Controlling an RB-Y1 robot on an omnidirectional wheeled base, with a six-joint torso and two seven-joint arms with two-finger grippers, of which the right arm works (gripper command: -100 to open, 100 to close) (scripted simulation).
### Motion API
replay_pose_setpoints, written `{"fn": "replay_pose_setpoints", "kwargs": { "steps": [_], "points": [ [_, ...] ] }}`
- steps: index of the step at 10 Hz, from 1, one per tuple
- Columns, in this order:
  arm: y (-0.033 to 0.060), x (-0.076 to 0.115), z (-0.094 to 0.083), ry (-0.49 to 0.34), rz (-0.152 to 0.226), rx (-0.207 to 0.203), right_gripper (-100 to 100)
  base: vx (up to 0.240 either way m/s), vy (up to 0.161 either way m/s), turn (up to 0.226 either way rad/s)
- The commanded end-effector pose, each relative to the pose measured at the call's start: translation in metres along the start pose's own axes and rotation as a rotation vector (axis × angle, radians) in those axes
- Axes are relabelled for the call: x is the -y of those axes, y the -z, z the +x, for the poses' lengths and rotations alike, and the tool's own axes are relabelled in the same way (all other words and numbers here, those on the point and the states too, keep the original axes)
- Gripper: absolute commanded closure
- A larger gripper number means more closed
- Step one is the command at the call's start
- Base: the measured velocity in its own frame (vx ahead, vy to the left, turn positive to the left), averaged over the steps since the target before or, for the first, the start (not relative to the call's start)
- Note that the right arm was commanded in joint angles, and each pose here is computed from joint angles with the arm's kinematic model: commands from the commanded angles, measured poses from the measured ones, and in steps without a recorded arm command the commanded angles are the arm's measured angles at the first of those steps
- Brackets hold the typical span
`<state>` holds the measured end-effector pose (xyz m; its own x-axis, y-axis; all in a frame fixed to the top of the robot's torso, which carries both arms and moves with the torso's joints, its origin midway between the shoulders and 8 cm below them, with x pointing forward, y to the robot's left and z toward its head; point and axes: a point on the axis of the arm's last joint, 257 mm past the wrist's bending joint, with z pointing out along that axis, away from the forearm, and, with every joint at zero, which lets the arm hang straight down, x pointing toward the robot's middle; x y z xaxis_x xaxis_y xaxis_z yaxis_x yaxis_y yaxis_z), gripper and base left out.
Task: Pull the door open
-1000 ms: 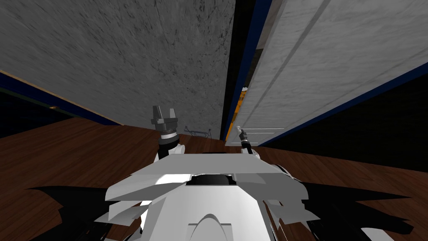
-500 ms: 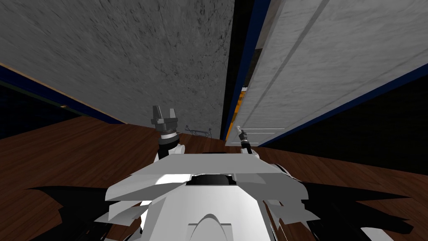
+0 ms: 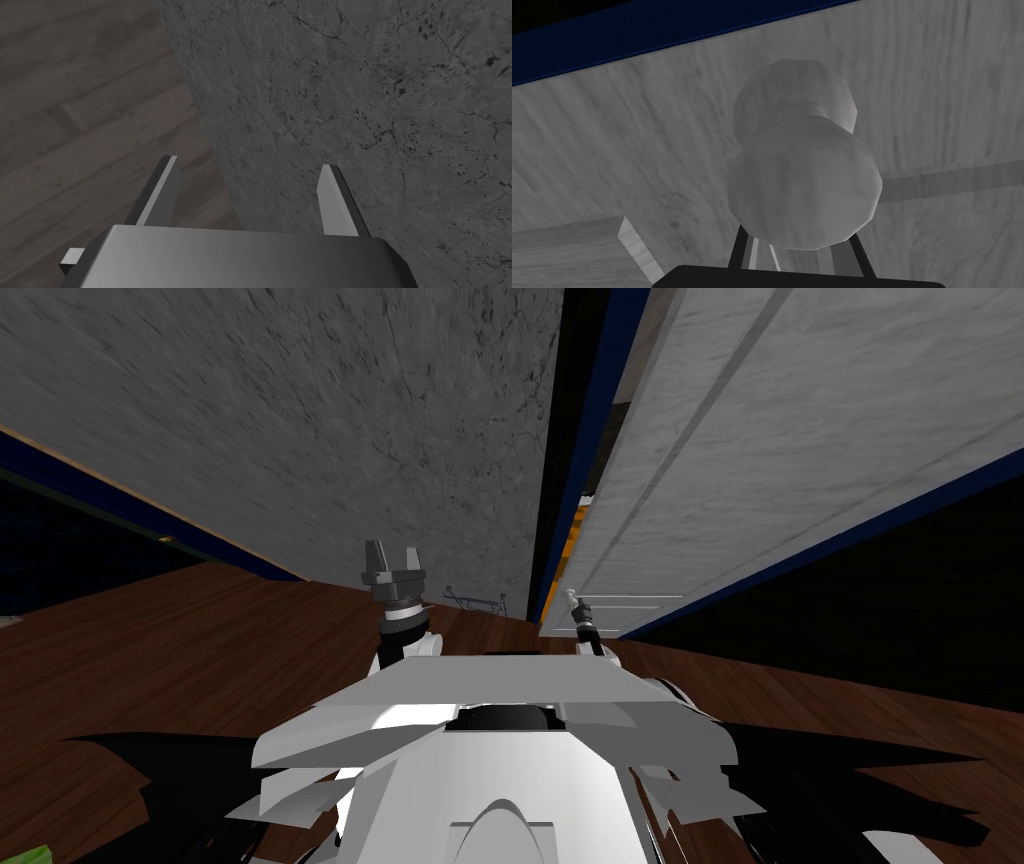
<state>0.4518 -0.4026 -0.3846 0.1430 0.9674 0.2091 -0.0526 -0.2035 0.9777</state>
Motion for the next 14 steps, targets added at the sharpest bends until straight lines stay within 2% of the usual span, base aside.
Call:
{"fn": "replay_pose_setpoints", "kwargs": {
  "steps": [1,4,5,9,11,14],
  "points": [
    [-0.0053,-0.0004,0.0189,-0.078,-0.011,-0.022,100,-0.05,-0.036,0.095],
    [-0.0054,-0.0004,0.0181,-0.144,-0.012,-0.016,100,-0.036,-0.026,0.066],
    [-0.0054,-0.0003,0.0174,-0.192,-0.012,-0.011,100,-0.04,-0.024,0.05],
    [-0.0054,-0.0003,0.0174,-0.195,-0.012,-0.011,100,-0.012,-0.004,0.014],
    [-0.0055,-0.0001,0.016,-0.284,-0.015,0.0,100,-0.041,-0.024,0.064],
    [-0.0056,0.0,0.0153,-0.348,-0.016,0.005,100,-0.038,-0.026,0.072]
  ]
}}
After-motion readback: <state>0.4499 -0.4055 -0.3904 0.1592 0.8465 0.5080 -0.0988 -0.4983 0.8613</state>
